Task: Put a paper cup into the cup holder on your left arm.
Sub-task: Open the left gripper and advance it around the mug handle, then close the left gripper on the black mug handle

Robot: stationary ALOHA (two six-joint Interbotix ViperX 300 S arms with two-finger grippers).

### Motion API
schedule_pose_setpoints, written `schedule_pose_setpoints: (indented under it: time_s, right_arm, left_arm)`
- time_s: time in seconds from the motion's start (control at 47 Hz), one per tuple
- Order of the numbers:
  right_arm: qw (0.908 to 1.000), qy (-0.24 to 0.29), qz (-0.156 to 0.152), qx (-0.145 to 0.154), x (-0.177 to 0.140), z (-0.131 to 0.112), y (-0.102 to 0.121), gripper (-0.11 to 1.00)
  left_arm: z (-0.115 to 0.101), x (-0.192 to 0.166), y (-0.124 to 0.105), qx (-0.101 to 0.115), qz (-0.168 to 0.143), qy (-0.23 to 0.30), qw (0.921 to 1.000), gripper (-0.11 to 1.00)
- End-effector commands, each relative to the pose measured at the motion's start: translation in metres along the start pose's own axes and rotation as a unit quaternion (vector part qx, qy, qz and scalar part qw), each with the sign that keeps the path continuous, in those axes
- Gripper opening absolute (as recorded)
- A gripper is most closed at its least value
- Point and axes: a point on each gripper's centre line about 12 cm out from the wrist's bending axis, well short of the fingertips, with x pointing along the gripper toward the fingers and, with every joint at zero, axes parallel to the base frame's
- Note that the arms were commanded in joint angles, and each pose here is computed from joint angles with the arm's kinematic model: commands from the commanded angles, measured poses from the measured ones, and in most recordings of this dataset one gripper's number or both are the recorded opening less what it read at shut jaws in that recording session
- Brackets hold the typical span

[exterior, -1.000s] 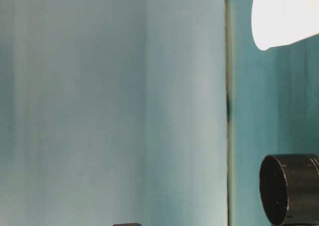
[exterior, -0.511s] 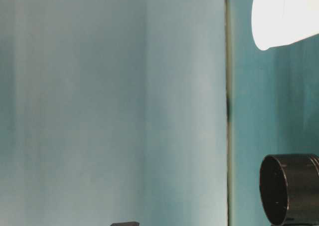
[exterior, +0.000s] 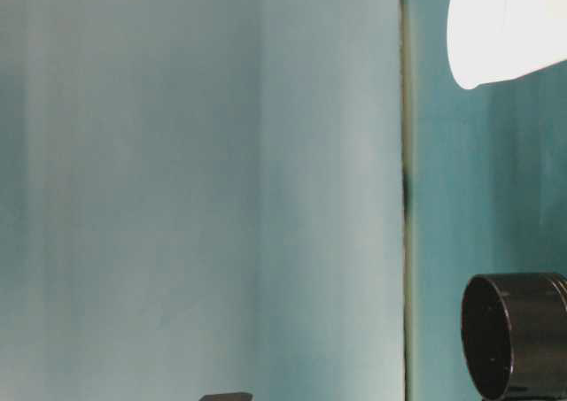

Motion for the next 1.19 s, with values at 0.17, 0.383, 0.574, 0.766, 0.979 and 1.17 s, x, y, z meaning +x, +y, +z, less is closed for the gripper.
schedule_pose_setpoints:
  time_s: [0.17,0.383,0.574,0.766,0.979,1.17]
  right_arm:
    - [0.9999,-0.016,0.002,0.004,-0.0024,0.0120,0.0020,0.01]
    - [0.9999,-0.014,0.003,0.004,-0.0025,0.0118,0.0023,0.01]
    - [0.9999,-0.009,0.002,0.004,-0.0025,0.0107,0.0022,0.01]
    - [0.9999,-0.011,0.002,0.004,-0.0030,0.0115,0.0023,0.01]
    - [0.9999,-0.011,0.002,0.004,-0.0030,0.0115,0.0023,0.01]
    - [0.9999,-0.010,0.002,0.004,-0.0028,0.0118,0.0023,0.01]
  left_arm:
    - [0.0049,0.0002,-0.0013,0.001,-0.003,-0.012,0.9999,0.76]
    - [0.0054,0.0002,-0.0014,0.001,-0.003,-0.016,0.9999,0.44]
    - [0.0073,0.0001,-0.0022,0.007,-0.005,-0.024,0.9997,0.32]
    - [0.0066,0.0001,-0.0035,0.011,-0.007,-0.024,0.9996,0.32]
    - [0.0064,0.0001,-0.0048,0.014,-0.008,-0.024,0.9996,0.32]
    - [0.0078,0.0000,-0.0087,0.018,-0.014,-0.030,0.9993,0.32]
